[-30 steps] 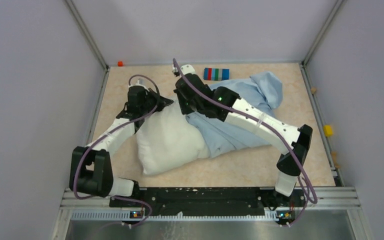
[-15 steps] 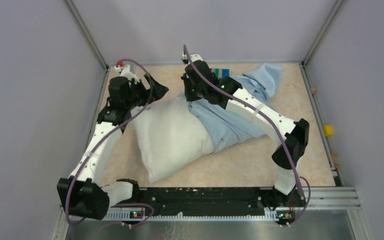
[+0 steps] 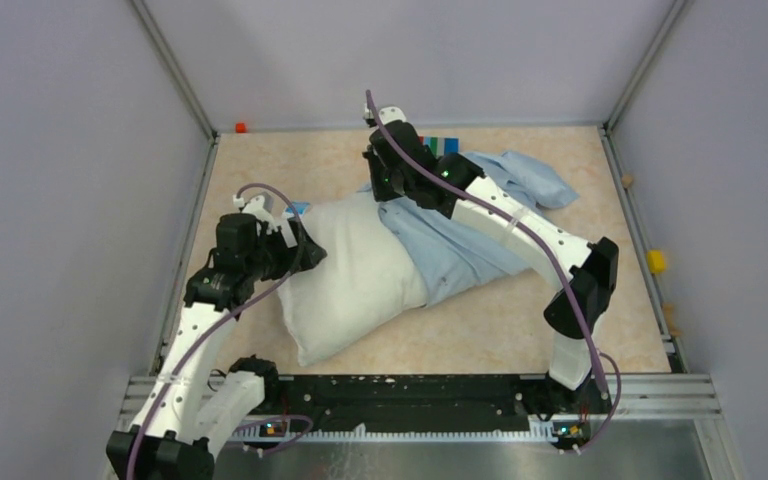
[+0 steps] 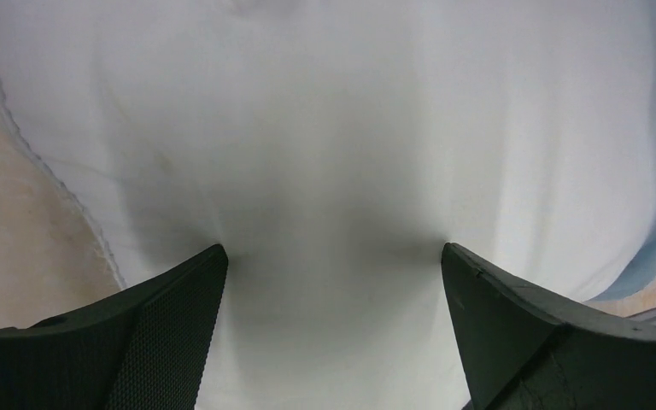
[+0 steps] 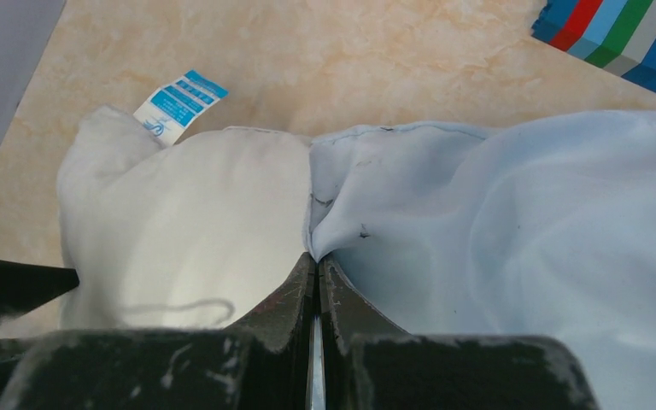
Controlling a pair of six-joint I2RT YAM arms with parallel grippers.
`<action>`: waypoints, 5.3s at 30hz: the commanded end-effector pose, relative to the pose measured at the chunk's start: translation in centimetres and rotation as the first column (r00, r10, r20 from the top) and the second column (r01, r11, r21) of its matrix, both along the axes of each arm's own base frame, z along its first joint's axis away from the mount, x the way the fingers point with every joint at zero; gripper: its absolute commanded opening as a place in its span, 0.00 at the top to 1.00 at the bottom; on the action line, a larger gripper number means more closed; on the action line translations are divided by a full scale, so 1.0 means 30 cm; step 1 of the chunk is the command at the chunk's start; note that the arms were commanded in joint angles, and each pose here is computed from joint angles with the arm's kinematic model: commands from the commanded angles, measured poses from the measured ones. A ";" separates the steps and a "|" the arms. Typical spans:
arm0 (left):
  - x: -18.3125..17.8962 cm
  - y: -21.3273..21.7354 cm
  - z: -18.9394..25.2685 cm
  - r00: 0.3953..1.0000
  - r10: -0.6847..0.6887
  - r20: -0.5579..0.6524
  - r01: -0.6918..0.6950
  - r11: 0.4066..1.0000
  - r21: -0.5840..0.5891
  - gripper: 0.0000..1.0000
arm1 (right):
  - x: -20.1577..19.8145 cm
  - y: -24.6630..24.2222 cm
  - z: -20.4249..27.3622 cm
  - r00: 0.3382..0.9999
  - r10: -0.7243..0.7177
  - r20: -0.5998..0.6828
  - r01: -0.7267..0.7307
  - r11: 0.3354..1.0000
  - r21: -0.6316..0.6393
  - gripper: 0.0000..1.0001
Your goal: Put the pillow into the pillowcase
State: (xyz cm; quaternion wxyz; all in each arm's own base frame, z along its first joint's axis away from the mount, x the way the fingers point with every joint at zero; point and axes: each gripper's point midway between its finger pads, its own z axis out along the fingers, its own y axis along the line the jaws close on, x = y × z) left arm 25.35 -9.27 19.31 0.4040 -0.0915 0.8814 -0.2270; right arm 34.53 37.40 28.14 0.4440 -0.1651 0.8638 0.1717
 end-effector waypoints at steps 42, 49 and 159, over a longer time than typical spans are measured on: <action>0.156 -0.148 -0.224 0.992 -0.004 -0.129 -0.034 0.955 -0.293 1.00 | -0.329 -0.446 -0.266 0.897 -0.367 0.249 0.436 0.830 -0.349 0.62; 0.107 -0.196 -0.232 0.992 -0.027 -0.125 -0.020 0.932 -0.362 1.00 | -0.362 -0.257 -0.087 0.930 -0.257 0.262 0.330 0.899 -0.290 1.00; 0.173 -0.490 0.237 0.923 -0.268 0.277 0.226 0.959 0.173 1.00 | -0.119 -0.660 -0.158 0.883 -0.355 0.307 0.427 0.879 -0.211 0.60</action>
